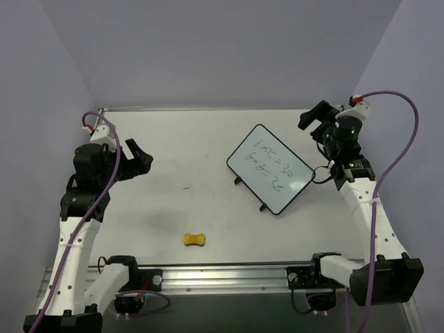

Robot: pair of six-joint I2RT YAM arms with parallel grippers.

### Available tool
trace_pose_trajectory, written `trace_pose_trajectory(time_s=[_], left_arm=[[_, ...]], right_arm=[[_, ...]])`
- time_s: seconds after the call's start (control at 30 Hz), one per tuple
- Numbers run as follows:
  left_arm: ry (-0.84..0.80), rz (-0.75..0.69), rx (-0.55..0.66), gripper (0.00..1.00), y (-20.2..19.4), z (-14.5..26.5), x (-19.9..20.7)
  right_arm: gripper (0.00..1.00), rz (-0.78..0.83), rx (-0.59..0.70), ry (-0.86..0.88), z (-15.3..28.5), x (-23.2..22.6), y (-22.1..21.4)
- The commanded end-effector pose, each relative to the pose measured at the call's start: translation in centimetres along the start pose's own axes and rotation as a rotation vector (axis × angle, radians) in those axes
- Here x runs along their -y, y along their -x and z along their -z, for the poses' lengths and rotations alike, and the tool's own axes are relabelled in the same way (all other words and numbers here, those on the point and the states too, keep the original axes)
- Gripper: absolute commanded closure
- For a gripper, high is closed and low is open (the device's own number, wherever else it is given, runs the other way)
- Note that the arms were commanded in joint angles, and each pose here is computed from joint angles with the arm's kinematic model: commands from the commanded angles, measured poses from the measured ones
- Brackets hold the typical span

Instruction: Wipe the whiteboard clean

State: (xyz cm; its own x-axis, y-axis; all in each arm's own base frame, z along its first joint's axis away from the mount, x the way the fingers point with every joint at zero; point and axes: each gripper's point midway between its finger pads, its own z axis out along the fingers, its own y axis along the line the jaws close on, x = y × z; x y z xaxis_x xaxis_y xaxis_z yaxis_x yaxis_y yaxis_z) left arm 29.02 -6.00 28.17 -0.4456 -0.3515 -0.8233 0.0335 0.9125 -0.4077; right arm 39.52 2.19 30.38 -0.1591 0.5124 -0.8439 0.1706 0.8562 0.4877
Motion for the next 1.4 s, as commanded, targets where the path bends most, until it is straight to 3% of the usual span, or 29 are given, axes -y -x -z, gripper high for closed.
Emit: trace_pose_trajectory(time_s=[0.0, 0.33, 0.4, 0.5, 0.63, 0.93, 1.07, 1.23, 1.27, 1.37], left_arm=[[-0.045, 0.003, 0.072, 0.06, 2.0, 0.3, 1.1], [-0.069, 0.005, 0.042, 0.06, 1.3, -0.4, 1.8], [0.013, 0.071, 0.000, 0.06, 0.3, -1.0, 0.5], [0.094, 0.146, -0.117, 0.02, -3.3, -2.0, -1.0], [0.193, 0.104, -0.241, 0.11, -8.5, -2.2, -1.2], [0.200, -0.011, -0.447, 0.15, -18.6, 1.3, 3.6], [0.280, 0.020, -0.482, 0.15, -21.8, 2.4, 4.1], [0.382, 0.086, -0.409, 0.11, -23.9, 4.0, 5.4], [0.454, 0.162, -0.380, 0.02, -23.9, 4.5, 4.9], [0.623, 0.198, -0.358, 0.06, -24.9, 4.9, 4.5]], right_arm=[[0.00, 0.057, 0.029, 0.027, -0.1, -1.3, 2.6], [0.00, 0.138, -0.106, 0.045, -2.3, -2.1, 1.2], [0.00, 0.141, -0.149, 0.057, -2.5, -2.4, 0.6], [0.00, 0.135, -0.153, 0.060, -2.2, -2.3, 0.4], [0.00, 0.109, -0.153, 0.093, -2.0, -2.9, 0.1], [0.00, 0.117, -0.172, 0.152, -0.8, -4.6, -1.4], [0.00, 0.137, -0.188, 0.156, -0.4, -5.1, -2.5], [0.00, 0.153, -0.213, 0.179, -0.1, -6.1, -3.8], [0.00, 0.155, -0.218, 0.180, -0.1, -6.1, -3.9], [0.00, 0.164, -0.226, 0.186, 0.1, -6.4, -4.1]])
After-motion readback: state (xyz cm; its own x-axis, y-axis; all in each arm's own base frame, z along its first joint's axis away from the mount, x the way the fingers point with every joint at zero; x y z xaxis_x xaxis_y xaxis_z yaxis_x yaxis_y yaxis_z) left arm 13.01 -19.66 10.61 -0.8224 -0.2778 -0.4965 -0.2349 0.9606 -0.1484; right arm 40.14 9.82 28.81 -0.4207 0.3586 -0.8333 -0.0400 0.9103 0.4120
